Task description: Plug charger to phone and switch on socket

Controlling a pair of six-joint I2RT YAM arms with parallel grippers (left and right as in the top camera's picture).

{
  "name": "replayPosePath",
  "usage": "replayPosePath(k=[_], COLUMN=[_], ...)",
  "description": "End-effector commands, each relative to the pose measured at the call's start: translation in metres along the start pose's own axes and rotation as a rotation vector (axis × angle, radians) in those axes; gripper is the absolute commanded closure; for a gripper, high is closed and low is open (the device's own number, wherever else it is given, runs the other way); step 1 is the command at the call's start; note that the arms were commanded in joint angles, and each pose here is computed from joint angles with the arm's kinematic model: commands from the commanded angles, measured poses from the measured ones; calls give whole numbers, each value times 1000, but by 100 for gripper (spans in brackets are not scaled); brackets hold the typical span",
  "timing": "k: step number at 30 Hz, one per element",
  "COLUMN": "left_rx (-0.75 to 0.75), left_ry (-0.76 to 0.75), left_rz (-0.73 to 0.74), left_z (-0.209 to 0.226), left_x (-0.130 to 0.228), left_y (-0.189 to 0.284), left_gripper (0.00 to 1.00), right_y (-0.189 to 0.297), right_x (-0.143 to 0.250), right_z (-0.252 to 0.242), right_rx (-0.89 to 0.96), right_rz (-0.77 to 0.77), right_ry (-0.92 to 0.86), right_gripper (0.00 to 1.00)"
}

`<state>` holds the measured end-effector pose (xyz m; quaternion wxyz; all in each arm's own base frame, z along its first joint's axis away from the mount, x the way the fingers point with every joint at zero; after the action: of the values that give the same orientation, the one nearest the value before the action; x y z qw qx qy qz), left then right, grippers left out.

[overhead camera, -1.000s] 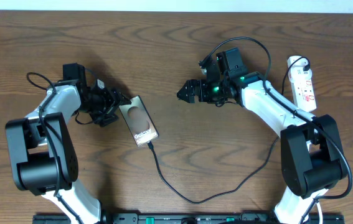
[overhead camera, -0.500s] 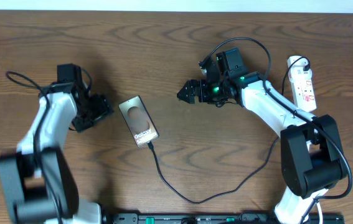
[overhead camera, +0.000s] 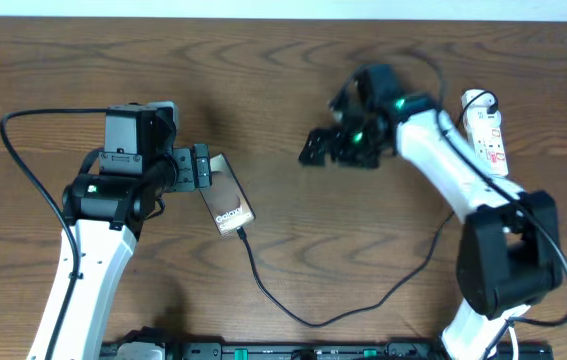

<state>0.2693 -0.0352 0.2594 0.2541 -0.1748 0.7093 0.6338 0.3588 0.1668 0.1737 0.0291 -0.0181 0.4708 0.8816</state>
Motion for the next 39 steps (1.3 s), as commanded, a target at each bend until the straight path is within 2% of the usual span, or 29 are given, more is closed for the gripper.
replayPosePath(k=[1,5,8,12,16,17,22,26,39], left_rx=[-16,-16,-16,-16,-16,-16,-16,-16,-16], left_ry=[-18,-18,-18,-18,-18,-18,-18,-18,-18], left_rz=[-6,-6,-6,-6,-6,-6,-6,-6,-6], left_z=[1,1,1,1,1,1,1,1,1], left_x=[-2,-2,-2,-2,-2,-2,-2,-2,-2], left_y=[2,2,2,2,2,2,2,2,2], left_gripper=[6,6,6,6,6,6,6,6,6], right_y=[93,181,240,291,317,325,316,291,215], right_x=[-27,-46,-55,-52,-41,-33,-23,-23,-26], right_z=[20,5,-24,-87,-135,-162,-196,-214,-255], right_rx=[166,370,400,321,226,219,251,254,215], right_rz=[-225,-434,-570,-632,-638,-638,-588,-535,-493], right_ry=[120,32,-43,-152,-147,-132,-106,-71,-122], right_gripper=[1,1,1,1,1,1,1,1,1])
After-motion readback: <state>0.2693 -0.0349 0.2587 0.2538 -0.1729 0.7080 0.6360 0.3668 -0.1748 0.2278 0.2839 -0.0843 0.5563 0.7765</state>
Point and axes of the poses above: each gripper's point midway between its finger pads, its own y axis back along the fingers, its own z axis along the line the jaws close on, x = y × z, the point moved 9 cm from there along y, back along the fingers, and after that the axes turned 9 degrees about -y, right-handed, at the moved point
